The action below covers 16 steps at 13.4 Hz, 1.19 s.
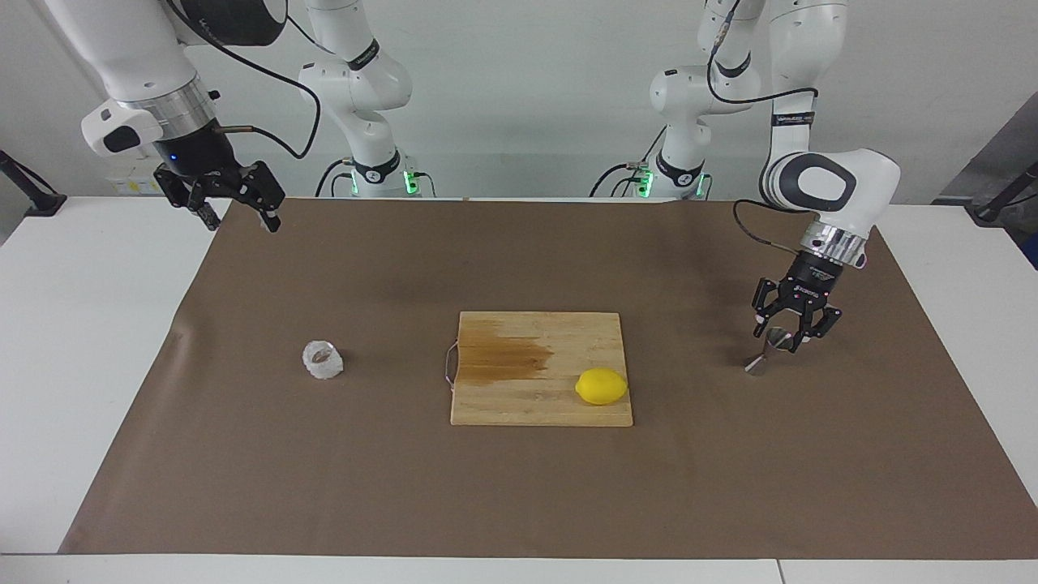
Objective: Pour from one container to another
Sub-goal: 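Close the left gripper around the small metal cup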
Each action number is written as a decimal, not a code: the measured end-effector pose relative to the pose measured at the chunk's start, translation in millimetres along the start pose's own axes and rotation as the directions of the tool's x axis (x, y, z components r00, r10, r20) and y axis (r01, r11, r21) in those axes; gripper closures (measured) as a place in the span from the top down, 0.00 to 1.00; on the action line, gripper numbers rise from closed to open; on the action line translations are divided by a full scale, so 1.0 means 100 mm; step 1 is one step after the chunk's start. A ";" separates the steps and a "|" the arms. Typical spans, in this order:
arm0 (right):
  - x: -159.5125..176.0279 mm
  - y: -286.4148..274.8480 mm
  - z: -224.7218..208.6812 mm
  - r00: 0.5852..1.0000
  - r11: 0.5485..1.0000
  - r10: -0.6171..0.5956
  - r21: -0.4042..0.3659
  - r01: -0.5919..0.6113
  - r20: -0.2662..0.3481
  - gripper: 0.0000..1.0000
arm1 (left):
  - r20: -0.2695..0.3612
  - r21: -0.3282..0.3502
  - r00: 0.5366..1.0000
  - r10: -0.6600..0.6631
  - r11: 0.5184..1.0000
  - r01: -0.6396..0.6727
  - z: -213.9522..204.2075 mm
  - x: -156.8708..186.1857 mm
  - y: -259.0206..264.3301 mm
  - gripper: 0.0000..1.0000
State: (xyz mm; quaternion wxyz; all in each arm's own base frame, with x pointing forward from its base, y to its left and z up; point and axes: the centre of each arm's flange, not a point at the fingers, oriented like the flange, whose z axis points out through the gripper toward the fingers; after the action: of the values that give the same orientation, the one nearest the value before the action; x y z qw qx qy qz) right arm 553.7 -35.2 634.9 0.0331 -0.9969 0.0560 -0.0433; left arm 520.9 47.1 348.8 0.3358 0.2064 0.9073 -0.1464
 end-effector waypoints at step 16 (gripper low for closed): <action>0.00 0.00 0.00 1.000 1.000 0.000 0.000 0.000 0.000 1.00 | -0.004 -0.008 1.000 0.006 1.000 -0.006 0.00 0.04 0.02 0.50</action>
State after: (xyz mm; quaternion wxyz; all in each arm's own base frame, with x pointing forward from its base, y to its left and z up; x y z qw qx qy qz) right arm 553.7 -35.2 634.9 0.0331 -0.9969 0.0560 -0.0433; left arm 518.9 49.6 346.5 0.3350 0.2079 0.9081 -0.1413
